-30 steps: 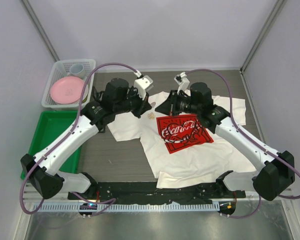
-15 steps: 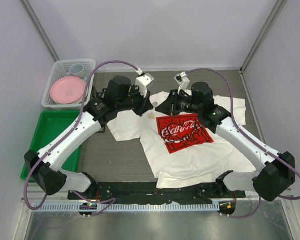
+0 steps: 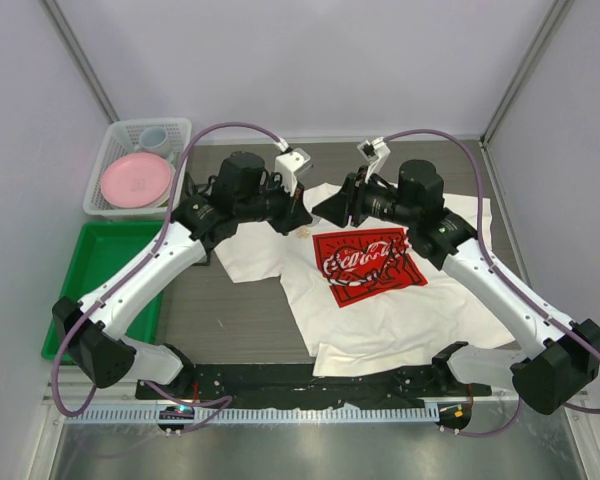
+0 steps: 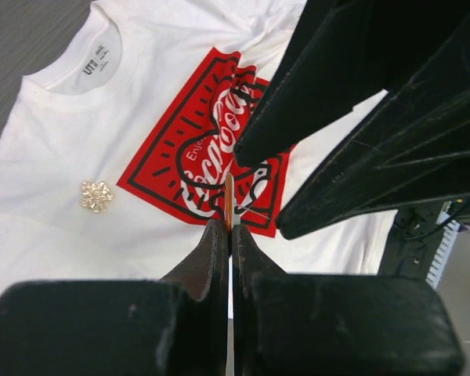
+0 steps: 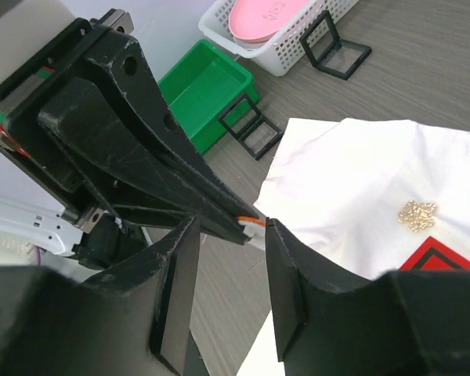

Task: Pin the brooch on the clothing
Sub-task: Open the brooch at the center of the board, then smooth out the clothing with brooches at the center of the board.

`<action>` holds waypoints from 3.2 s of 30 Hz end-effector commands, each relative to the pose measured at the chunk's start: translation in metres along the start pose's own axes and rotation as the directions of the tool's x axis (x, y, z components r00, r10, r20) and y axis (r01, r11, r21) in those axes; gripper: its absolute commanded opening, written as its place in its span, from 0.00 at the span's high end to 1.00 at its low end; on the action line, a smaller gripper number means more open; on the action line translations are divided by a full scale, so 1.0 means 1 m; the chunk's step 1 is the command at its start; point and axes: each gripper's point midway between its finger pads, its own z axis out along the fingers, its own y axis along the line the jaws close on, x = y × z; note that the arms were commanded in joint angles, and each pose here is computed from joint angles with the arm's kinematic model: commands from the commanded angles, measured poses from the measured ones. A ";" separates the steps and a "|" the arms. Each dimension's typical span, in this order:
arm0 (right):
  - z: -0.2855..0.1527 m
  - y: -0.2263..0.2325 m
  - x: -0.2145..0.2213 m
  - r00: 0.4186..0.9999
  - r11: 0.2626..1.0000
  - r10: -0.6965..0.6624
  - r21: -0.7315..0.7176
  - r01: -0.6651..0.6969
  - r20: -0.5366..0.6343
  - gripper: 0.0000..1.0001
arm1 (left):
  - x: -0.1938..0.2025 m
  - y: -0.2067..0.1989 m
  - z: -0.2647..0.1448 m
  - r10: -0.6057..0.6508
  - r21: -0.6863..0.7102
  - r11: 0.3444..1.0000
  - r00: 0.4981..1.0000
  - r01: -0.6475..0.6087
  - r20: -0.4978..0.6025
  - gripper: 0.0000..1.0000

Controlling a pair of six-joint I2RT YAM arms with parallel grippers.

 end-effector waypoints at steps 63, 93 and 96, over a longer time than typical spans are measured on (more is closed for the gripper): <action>-0.017 0.020 -0.003 0.996 0.917 -0.084 -0.394 0.063 -0.035 0.99 | -0.013 -0.048 -0.009 -0.343 0.518 0.789 0.936 0.330 -0.075 0.93; -0.092 -0.154 0.146 0.695 0.917 -0.261 0.053 0.395 -0.670 0.46 | 0.169 0.114 0.054 -0.769 -0.437 0.615 0.622 0.657 -0.146 1.00; -0.099 -0.145 0.185 0.629 0.940 -0.233 -0.006 0.341 -0.742 0.47 | 0.183 0.131 0.063 -0.783 -0.468 0.592 0.606 0.656 -0.140 1.00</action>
